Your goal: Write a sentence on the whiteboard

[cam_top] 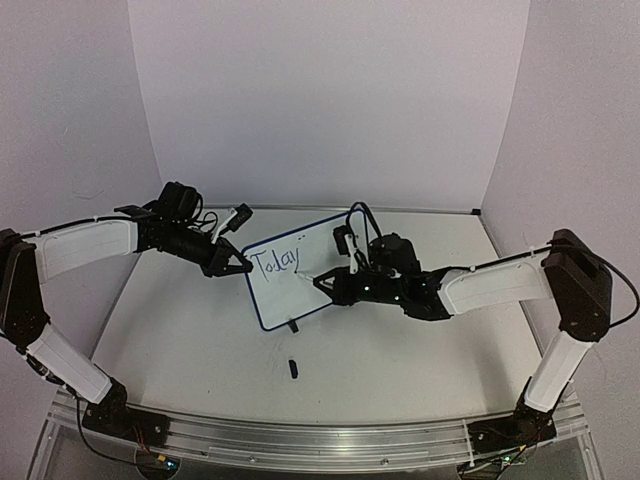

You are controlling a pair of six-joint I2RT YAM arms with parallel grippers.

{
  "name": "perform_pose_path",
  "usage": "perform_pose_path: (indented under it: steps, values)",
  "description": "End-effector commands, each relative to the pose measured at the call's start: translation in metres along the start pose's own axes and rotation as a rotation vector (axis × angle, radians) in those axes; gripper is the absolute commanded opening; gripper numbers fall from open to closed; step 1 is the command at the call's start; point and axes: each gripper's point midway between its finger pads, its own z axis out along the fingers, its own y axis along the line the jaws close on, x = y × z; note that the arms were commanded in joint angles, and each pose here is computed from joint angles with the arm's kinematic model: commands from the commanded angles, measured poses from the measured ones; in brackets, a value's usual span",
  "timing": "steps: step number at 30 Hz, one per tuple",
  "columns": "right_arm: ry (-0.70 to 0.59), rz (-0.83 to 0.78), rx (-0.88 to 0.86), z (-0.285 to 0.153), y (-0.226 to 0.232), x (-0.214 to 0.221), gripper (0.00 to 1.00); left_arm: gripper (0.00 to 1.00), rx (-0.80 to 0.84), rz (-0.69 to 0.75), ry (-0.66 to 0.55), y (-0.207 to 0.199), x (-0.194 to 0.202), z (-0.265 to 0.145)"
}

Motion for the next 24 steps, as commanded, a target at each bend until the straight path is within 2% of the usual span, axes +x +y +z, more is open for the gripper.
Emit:
perform_pose_path:
  steps: [1,11,24]
  values:
    - [0.007,0.009,-0.006,0.006,0.001,0.008,0.0,0.0,-0.027,0.008,0.036,0.003,0.003,0.0]
    - [-0.01,0.0,-0.018,0.001,0.009,0.002,0.0,0.0,-0.029,0.007,0.037,0.003,0.003,0.0]
    - [-0.08,-0.024,-0.021,-0.025,0.021,-0.028,0.0,0.0,-0.032,0.008,0.037,0.004,0.003,0.0]
